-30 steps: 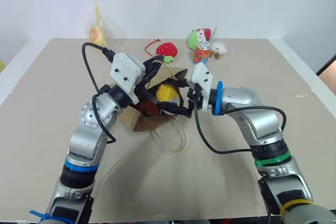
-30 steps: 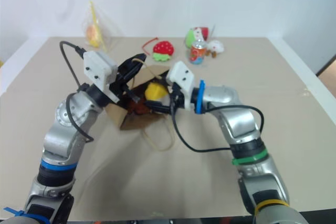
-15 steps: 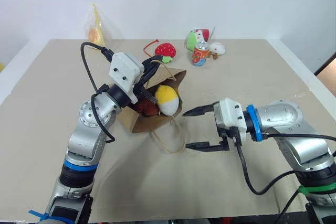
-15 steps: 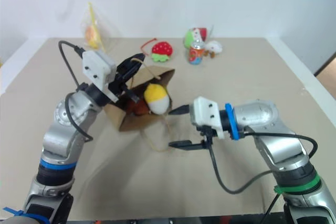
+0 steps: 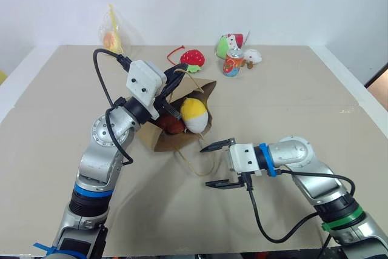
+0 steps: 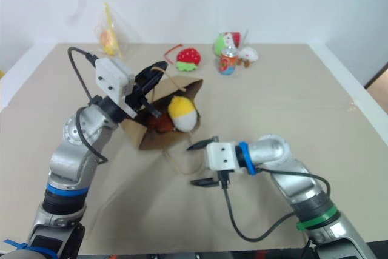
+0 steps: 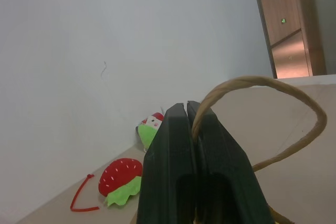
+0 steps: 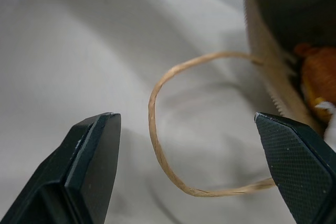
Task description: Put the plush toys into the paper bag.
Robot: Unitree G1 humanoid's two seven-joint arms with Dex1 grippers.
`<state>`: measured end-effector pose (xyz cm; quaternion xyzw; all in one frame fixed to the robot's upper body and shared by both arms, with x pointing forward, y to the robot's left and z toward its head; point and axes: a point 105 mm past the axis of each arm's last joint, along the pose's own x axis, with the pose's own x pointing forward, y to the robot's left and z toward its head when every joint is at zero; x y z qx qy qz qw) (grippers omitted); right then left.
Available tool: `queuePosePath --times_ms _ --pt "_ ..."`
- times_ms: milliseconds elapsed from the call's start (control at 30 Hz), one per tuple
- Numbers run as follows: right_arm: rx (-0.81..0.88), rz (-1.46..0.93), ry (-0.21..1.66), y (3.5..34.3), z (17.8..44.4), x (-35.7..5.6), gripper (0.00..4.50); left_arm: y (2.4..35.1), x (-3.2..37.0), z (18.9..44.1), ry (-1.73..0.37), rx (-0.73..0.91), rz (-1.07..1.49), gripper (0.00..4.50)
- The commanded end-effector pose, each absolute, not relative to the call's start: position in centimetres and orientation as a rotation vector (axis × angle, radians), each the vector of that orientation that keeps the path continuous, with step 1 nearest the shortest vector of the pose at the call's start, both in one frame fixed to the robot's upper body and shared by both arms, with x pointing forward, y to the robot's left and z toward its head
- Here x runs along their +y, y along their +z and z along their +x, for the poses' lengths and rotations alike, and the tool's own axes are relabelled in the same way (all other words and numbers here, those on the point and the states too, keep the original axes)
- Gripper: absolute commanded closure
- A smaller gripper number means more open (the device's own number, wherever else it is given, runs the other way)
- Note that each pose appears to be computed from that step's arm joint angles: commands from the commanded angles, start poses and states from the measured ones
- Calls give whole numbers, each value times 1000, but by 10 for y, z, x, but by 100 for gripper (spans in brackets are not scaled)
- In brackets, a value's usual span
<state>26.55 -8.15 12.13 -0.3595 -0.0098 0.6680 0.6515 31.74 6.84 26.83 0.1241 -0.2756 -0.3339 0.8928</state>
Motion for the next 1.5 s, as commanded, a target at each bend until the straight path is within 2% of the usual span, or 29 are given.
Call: queuePosePath --times_ms 33,333,367,533,667,900,1100,1333,1500 --pt "-85 -904 1527 120 266 -79 9 285 67 311 -688 -639 268 450" --pt "-156 -928 1520 122 269 -77 417 284 68 312 -686 -639 270 450" --pt "-169 -931 1517 124 268 -78 443 284 68 312 -685 -638 271 450" --pt "-203 -925 1490 129 269 -78 443 283 68 311 -683 -638 272 450" --pt "-248 -843 1408 155 276 -80 443 283 69 313 -685 -638 278 450" --pt "-334 -783 1201 239 294 -103 443 297 75 330 -674 -680 364 450" --pt "-341 -749 1120 287 293 -116 443 314 77 348 -618 -723 347 450" --pt "-299 -781 1171 312 278 -112 443 308 65 344 -651 -722 309 450" --pt "-291 -813 1219 312 275 -101 443 299 65 344 -638 -696 295 450"
